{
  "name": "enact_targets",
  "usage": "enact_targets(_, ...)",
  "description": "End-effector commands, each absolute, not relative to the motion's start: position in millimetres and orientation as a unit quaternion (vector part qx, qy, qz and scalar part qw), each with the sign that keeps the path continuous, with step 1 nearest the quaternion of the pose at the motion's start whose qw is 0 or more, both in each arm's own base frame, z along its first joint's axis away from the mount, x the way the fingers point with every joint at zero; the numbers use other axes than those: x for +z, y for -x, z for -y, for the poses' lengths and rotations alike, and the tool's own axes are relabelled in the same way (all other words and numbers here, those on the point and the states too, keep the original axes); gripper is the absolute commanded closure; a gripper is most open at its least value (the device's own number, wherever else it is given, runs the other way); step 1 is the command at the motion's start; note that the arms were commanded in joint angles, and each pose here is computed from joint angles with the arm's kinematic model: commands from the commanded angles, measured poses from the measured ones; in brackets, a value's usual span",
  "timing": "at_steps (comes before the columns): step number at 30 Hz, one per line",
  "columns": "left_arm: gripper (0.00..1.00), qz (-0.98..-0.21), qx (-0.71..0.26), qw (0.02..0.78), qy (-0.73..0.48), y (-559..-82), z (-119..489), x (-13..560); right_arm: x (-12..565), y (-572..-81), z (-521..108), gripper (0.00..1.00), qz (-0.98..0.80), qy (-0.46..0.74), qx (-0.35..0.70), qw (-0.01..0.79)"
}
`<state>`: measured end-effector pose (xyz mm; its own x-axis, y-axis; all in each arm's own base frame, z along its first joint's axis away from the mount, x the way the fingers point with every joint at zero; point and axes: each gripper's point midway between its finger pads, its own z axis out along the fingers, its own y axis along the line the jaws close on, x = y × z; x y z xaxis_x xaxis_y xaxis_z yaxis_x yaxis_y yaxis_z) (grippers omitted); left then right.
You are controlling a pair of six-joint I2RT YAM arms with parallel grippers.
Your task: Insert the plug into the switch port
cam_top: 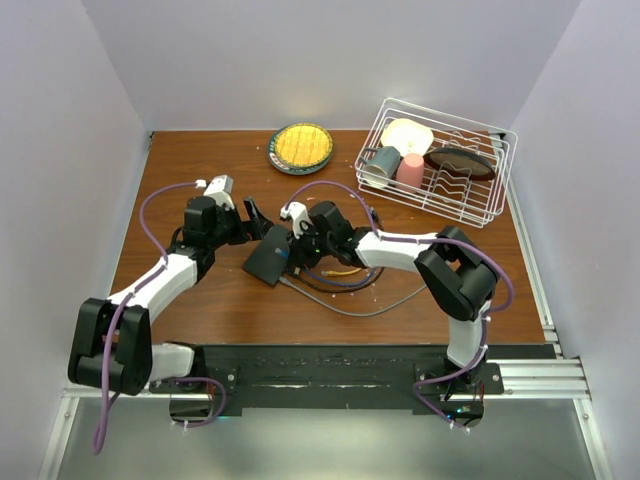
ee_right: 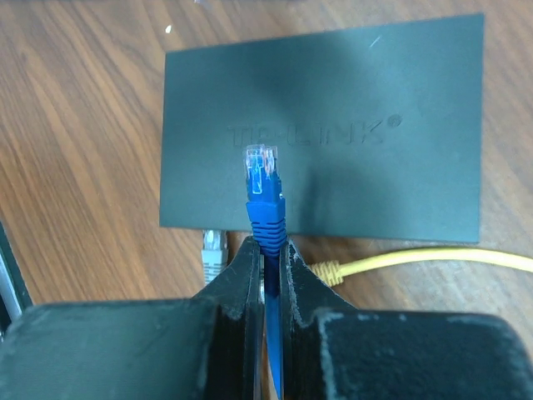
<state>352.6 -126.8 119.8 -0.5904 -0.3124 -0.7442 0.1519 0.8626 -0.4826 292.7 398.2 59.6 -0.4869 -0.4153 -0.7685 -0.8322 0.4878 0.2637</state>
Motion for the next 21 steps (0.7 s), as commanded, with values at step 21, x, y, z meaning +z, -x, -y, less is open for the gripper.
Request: enact_targets(21, 0.0, -0.856, -0.234, 0.457, 0.064, -385, 113, 103, -26, -269, -333, 1.0, -0.886, 0.342, 0.207, 0.233)
